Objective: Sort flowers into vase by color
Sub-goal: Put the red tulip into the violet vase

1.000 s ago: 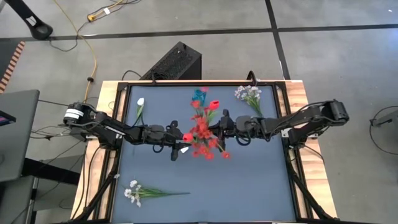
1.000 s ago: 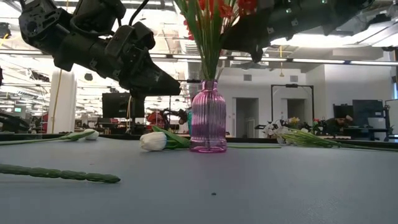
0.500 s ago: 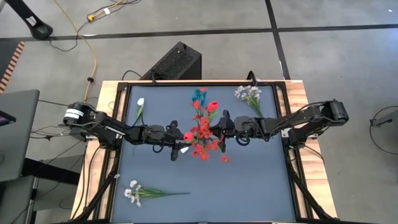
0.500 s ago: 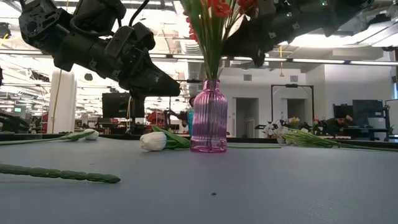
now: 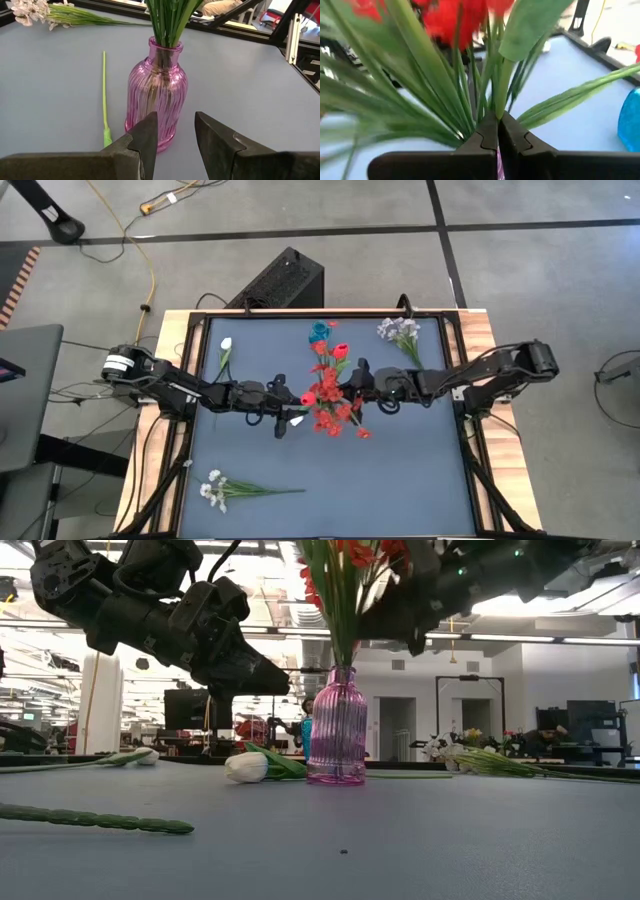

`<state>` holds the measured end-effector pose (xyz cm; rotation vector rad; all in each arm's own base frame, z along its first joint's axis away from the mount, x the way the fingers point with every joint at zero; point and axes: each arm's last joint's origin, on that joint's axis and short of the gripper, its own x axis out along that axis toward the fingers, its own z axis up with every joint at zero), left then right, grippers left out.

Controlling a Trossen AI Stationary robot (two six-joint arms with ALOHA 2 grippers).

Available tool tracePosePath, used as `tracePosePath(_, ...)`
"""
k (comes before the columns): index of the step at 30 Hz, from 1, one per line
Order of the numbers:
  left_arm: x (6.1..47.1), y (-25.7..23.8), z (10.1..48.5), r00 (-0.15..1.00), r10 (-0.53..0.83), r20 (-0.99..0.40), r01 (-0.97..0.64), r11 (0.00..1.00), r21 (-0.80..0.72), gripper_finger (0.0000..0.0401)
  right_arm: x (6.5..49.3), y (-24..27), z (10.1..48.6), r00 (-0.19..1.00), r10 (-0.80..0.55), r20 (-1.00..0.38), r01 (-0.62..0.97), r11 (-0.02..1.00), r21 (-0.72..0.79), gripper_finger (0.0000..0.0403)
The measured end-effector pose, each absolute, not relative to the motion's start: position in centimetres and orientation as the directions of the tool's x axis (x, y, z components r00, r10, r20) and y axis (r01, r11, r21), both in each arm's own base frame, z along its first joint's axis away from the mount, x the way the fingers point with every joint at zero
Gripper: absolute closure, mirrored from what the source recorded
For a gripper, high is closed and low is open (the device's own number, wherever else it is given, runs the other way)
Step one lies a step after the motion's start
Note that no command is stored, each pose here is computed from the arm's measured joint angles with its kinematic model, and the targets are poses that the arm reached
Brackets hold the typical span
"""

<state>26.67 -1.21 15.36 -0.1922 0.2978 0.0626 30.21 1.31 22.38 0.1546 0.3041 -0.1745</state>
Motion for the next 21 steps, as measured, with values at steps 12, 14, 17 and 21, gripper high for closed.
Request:
tracePosePath(12,26.6,-1.2,15.3,0.952,0.020,-0.306,-0.081,0.979,-0.188,0.0282,31.1,1.7,20.2,0.918,-0.139,-0.373,0.195,0.974,0.116,0.0368)
tracePosePath(14,26.6,-1.3,15.3,0.952,0.020,-0.306,-0.079,0.980,-0.184,0.0282,31.1,1.6,20.2,0.918,-0.140,-0.371,0.196,0.974,0.117,0.0355)
tracePosePath(17,26.6,-1.3,15.3,0.952,0.019,-0.306,-0.079,0.980,-0.183,0.0282,31.0,1.6,20.3,0.918,-0.139,-0.372,0.195,0.974,0.117,0.0334)
tracePosePath(21,26.6,-1.3,15.3,0.952,0.019,-0.306,-0.078,0.980,-0.182,0.0282,30.6,1.6,20.7,0.911,-0.140,-0.387,0.198,0.974,0.112,0.0306)
